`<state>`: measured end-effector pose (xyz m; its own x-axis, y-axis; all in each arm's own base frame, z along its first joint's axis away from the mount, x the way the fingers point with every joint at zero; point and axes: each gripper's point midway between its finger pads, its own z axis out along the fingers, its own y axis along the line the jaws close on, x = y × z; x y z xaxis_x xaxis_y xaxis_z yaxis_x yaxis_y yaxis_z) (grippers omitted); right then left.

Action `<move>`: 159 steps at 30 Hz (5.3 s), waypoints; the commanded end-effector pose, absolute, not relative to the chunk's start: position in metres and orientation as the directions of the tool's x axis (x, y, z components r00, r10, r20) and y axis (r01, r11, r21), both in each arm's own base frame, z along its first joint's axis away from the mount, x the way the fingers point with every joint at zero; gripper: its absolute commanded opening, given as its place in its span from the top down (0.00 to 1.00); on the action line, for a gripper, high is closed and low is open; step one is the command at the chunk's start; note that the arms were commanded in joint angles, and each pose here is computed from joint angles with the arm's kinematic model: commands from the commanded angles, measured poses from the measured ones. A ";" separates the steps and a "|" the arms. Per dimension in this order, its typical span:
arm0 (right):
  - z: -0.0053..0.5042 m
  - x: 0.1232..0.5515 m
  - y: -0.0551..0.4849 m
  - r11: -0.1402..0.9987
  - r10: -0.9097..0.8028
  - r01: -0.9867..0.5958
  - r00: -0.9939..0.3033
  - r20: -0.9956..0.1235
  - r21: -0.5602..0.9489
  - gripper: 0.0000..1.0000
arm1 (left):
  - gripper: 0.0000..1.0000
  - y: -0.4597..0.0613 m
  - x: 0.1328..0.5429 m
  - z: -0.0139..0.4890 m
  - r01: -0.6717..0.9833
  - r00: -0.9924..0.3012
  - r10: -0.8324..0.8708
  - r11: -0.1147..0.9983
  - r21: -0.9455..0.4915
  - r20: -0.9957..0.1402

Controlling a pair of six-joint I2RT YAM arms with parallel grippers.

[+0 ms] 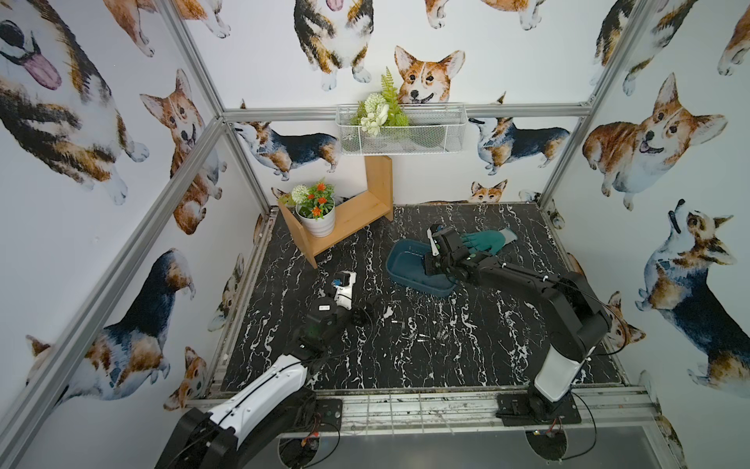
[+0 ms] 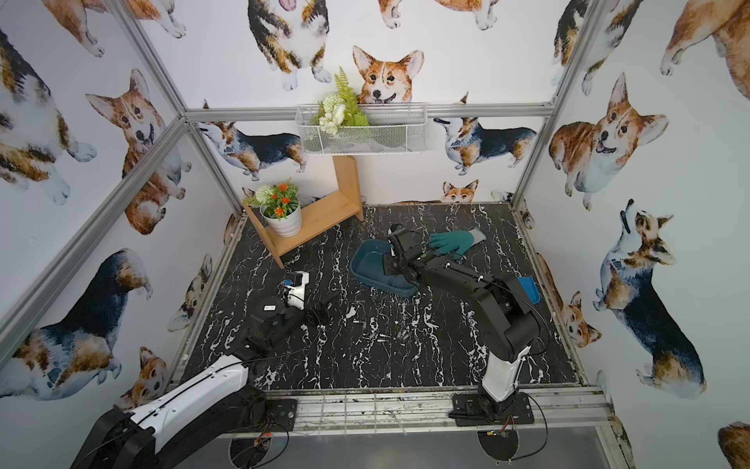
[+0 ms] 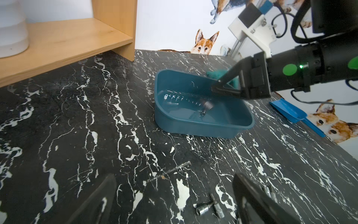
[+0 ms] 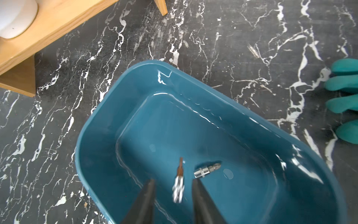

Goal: Put the bit on the desktop into the storage box
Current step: Place the screwdriver bit in the storage box, then pick up the screwdriver bit from the center of the board.

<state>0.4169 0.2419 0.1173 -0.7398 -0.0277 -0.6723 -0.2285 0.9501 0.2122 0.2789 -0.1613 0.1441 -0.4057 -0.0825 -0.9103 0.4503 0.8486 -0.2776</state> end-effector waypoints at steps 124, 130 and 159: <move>0.165 0.289 0.144 0.927 0.113 -0.302 -0.341 -0.933 0.222 0.12 | 0.65 -0.227 0.250 0.017 0.470 -0.796 0.361 0.874 -0.121 -0.487; 0.165 0.289 0.144 0.928 0.113 -0.300 -0.340 -0.934 0.222 0.12 | 0.67 -0.230 0.248 0.014 0.485 -0.791 0.383 0.868 -0.108 -0.478; 0.165 0.289 0.144 0.928 0.113 -0.300 -0.341 -0.933 0.222 0.12 | 0.76 -0.232 0.249 0.008 0.477 -0.784 0.444 0.878 0.036 -0.434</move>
<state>0.2867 0.1433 0.1564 -0.3698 0.0965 -0.9241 -0.2962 0.9305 0.2157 0.2533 -0.2388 0.0148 -0.7713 0.4301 -0.4691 0.4804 0.8769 0.0143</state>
